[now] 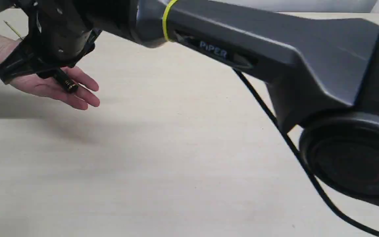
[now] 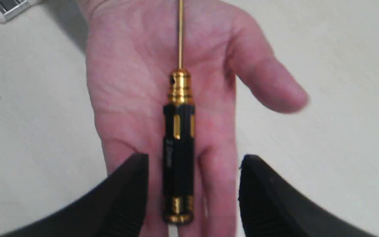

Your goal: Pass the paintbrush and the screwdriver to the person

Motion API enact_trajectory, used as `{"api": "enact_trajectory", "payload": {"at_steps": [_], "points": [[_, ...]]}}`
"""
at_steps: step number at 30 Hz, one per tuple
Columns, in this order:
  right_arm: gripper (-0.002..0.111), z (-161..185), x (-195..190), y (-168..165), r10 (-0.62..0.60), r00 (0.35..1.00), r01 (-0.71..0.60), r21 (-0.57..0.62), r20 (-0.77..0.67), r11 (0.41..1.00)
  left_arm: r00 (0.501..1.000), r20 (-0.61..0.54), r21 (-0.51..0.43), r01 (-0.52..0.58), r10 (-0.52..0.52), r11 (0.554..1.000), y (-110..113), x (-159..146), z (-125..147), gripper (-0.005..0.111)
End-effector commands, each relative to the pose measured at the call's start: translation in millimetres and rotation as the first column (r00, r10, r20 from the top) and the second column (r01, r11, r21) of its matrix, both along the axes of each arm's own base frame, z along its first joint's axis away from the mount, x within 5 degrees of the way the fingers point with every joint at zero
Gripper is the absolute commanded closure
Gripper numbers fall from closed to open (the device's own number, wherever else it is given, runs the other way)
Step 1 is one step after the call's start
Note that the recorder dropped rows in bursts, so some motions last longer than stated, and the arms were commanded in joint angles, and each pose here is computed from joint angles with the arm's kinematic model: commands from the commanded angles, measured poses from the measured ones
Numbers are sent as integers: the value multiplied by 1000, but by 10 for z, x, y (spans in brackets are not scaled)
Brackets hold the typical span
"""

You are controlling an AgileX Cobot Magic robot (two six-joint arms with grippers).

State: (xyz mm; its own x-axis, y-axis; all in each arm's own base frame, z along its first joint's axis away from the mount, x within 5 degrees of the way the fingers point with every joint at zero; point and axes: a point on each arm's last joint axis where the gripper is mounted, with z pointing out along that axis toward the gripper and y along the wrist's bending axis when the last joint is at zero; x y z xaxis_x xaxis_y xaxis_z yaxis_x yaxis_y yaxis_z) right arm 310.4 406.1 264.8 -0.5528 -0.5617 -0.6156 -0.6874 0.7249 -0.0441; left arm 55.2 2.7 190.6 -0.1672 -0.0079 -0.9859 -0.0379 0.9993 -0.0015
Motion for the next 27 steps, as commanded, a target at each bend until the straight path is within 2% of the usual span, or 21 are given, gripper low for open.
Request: {"api": "enact_trajectory", "payload": {"at_steps": [1, 4, 6, 10, 13, 17, 21, 27], "points": [[68, 442, -117, -269, -21, 999, 23, -87, 28, 996, 1000, 6, -5, 9, -9, 1000, -6, 0, 0, 107], [87, 821, -239, -569, -73, 996, 81, -172, 54, 982, 1000, 6, -5, 9, -9, 1000, -6, 0, 0, 107], [104, 1161, -339, -724, -80, 991, 92, -113, 103, 989, 1000, 6, -5, 9, -9, 1000, -6, 0, 0, 107], [104, 1623, -580, -1055, -89, 985, 95, -30, 151, 995, 1000, 7, -3, 8, -8, 1000, -5, 0, 0, 107], [104, 1846, -786, -1271, -61, 976, 42, 93, 207, 995, 1000, 7, -3, 8, -8, 1000, -5, 0, 0, 107], [104, 1747, -994, -1560, -31, 965, 5, 101, 260, 995, 1000, 7, -3, 8, -8, 1000, -5, 0, 0, 107], [104, 1336, -1251, -1857, 27, 960, -56, 100, 277, 993, 1000, 7, -3, 8, -8, 1000, -5, 0, 0, 107], [104, 856, -1644, -2277, 95, 927, -171, 184, 363, 968, 1000, 7, -3, 8, -8, 1000, -5, 0, 0, 107]]}}
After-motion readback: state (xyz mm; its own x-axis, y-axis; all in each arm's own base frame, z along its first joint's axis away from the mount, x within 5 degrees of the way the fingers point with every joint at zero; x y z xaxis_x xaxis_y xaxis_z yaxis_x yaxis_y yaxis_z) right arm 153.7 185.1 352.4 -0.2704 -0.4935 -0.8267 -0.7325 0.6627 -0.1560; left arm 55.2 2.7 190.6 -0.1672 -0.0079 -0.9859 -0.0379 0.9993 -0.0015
